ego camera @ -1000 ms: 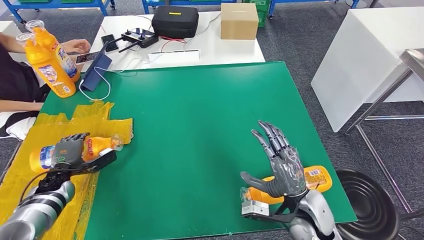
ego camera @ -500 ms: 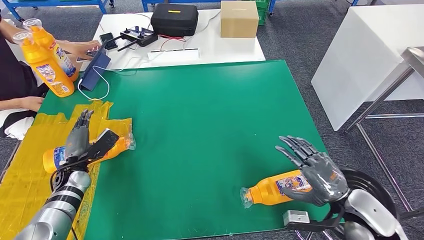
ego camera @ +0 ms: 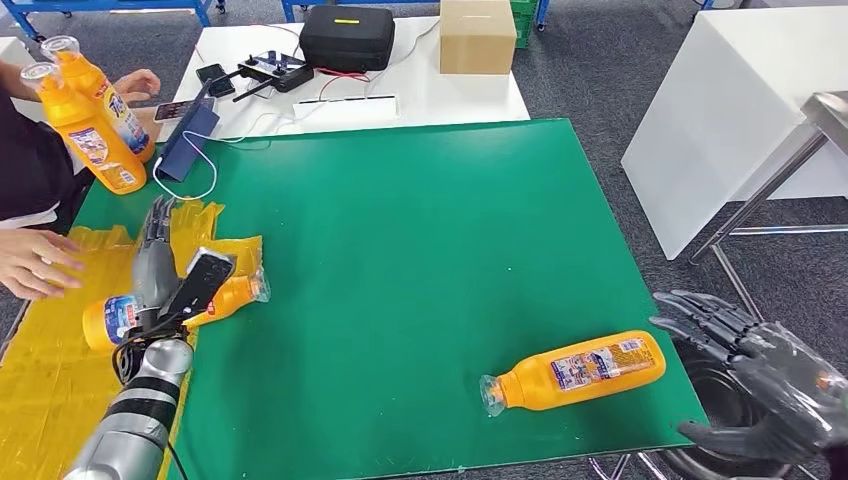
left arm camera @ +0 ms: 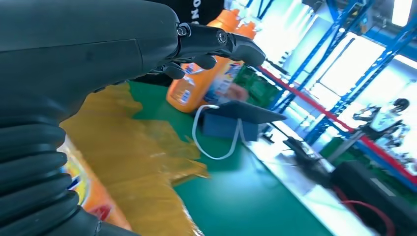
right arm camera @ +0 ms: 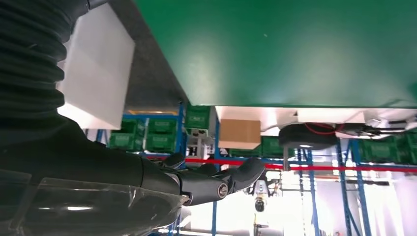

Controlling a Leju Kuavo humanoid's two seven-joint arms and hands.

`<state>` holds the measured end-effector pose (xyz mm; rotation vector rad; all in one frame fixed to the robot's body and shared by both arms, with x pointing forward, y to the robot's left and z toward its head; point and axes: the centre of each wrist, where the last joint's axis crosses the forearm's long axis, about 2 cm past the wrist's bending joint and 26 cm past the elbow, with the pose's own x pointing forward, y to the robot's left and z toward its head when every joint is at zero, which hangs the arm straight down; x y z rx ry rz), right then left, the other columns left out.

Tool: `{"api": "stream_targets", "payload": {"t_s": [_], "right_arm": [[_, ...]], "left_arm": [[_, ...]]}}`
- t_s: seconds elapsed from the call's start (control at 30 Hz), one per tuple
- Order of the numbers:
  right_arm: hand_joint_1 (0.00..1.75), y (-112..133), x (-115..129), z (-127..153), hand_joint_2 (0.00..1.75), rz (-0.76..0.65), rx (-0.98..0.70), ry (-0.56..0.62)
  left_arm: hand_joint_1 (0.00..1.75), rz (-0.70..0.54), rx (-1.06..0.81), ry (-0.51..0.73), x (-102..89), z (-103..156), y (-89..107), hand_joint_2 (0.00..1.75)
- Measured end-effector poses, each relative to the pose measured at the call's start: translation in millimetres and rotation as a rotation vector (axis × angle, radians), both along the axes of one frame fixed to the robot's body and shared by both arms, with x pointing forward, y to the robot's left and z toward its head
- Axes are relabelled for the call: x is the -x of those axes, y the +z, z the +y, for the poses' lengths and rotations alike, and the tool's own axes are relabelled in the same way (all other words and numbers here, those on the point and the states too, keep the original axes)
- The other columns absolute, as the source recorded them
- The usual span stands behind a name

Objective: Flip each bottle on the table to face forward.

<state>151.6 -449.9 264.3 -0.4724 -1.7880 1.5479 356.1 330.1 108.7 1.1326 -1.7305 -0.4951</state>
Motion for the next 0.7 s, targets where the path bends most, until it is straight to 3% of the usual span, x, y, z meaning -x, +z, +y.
{"api": "stream_targets", "payload": {"t_s": [0.17,0.37,0.5,0.7], "right_arm": [[0.0,15,10,-6,1.75,-0.027,0.061,-0.029],[0.0,5,17,-2,1.75,-0.028,0.182,-0.112],[0.0,-22,15,4,1.75,-0.036,0.249,-0.199],[0.0,-90,11,20,1.75,0.015,0.299,-0.281]], "left_arm": [[0.0,-0.038,0.032,-0.024,1.5,-9,6.3,1.75],[0.0,-0.075,0.127,-0.115,6.4,-28,13.5,1.75],[0.0,-0.127,0.221,-0.22,14.2,-47,22.7,1.75],[0.0,-0.211,0.311,-0.367,35.9,-74,43.2,1.75]]}}
